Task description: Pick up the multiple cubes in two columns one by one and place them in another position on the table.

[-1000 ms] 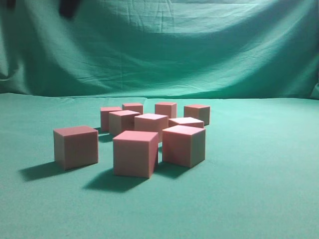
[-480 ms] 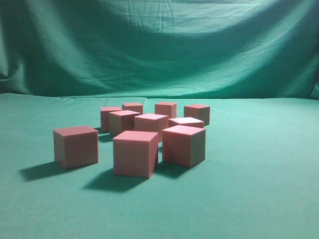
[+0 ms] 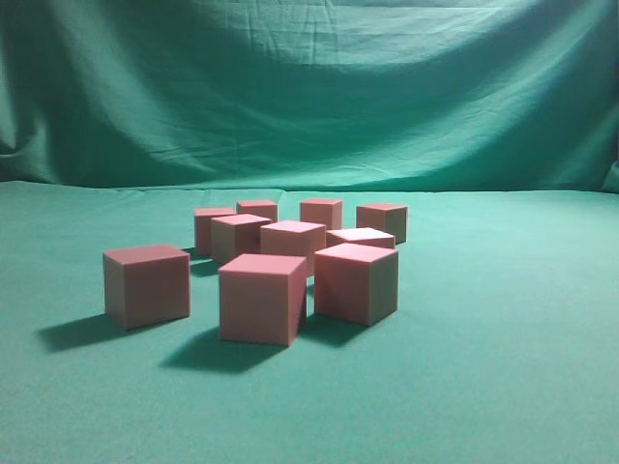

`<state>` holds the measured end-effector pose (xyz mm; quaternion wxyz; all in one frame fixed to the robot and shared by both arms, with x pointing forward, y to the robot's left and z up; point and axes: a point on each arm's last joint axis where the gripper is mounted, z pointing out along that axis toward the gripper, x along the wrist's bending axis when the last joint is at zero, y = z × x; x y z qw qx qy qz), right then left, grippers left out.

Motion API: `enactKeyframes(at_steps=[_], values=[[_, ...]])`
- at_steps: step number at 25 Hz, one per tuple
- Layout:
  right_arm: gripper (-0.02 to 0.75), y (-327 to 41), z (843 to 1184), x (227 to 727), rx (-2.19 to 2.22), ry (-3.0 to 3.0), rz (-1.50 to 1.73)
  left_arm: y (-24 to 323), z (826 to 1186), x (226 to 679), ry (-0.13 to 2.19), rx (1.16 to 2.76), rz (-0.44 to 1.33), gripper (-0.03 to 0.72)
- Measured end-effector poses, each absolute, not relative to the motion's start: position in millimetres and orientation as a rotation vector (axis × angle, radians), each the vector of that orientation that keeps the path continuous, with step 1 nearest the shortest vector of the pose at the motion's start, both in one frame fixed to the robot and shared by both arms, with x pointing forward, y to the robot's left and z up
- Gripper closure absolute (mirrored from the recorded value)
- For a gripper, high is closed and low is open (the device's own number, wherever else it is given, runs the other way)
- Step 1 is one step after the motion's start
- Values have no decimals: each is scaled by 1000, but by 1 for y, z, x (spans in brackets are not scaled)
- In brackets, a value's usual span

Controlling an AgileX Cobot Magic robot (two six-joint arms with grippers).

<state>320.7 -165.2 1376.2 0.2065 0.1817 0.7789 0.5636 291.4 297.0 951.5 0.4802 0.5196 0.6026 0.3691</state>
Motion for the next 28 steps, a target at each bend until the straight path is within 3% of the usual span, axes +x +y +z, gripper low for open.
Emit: enactKeyframes(at_steps=[11,22,28], values=[[738,-249,1316,259,438,2258,1656,297,952,291,1470,1268,901,688],[738,-293,1241,219,399,2113,2049,297,952,291,1470,1268,901,688],[738,-314,1215,203,397,2197,2020,297,952,291,1470,1268,901,688]])
